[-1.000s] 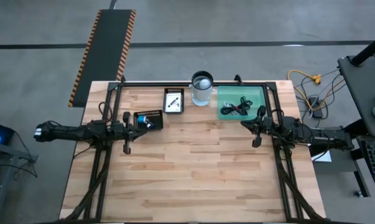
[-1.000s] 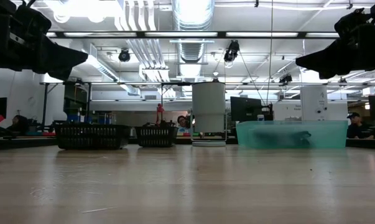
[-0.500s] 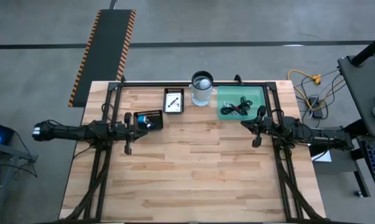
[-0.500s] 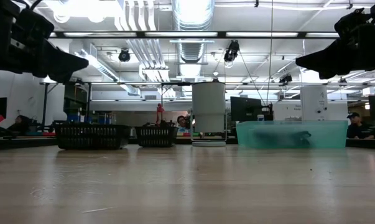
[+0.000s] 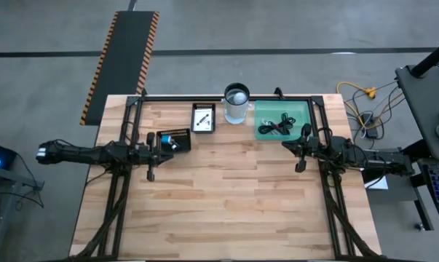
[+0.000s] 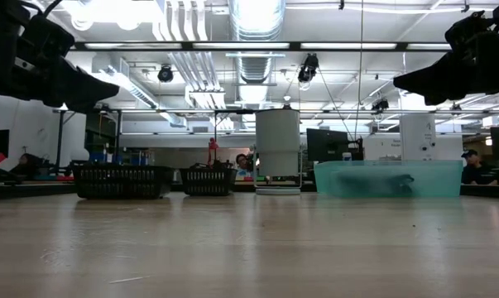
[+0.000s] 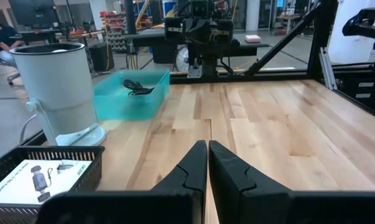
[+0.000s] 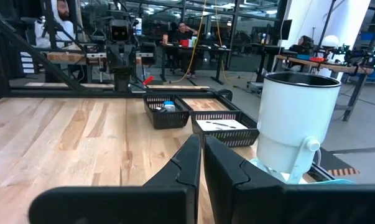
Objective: Pick and place items into bin
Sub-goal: Return to Home Position
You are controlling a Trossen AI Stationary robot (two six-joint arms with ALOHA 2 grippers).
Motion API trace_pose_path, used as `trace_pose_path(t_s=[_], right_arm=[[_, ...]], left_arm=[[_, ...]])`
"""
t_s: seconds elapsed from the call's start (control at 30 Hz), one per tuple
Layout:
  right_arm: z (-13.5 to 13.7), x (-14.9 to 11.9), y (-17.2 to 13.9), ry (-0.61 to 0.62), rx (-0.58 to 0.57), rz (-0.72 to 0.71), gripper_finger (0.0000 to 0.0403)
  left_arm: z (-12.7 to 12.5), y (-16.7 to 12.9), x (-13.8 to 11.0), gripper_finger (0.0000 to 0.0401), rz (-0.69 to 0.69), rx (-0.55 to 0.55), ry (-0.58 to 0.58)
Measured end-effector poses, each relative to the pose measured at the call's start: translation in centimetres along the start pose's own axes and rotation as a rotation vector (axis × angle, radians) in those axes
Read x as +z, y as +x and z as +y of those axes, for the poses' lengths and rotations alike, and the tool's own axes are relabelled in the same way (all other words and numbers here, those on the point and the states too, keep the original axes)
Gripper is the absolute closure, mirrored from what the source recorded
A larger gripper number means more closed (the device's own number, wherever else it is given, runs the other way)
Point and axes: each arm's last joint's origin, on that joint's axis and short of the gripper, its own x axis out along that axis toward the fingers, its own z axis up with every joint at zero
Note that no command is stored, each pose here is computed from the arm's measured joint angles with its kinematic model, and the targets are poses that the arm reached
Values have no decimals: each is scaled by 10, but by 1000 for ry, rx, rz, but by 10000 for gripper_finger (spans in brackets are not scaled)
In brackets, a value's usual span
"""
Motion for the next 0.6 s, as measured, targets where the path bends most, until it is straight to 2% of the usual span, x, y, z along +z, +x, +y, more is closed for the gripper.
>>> trace_pose_path(t_s=[0.6], right_arm=[[0, 0, 0, 1, 0, 0, 394]], left_arm=[[0, 1, -1, 401, 13, -1, 2]])
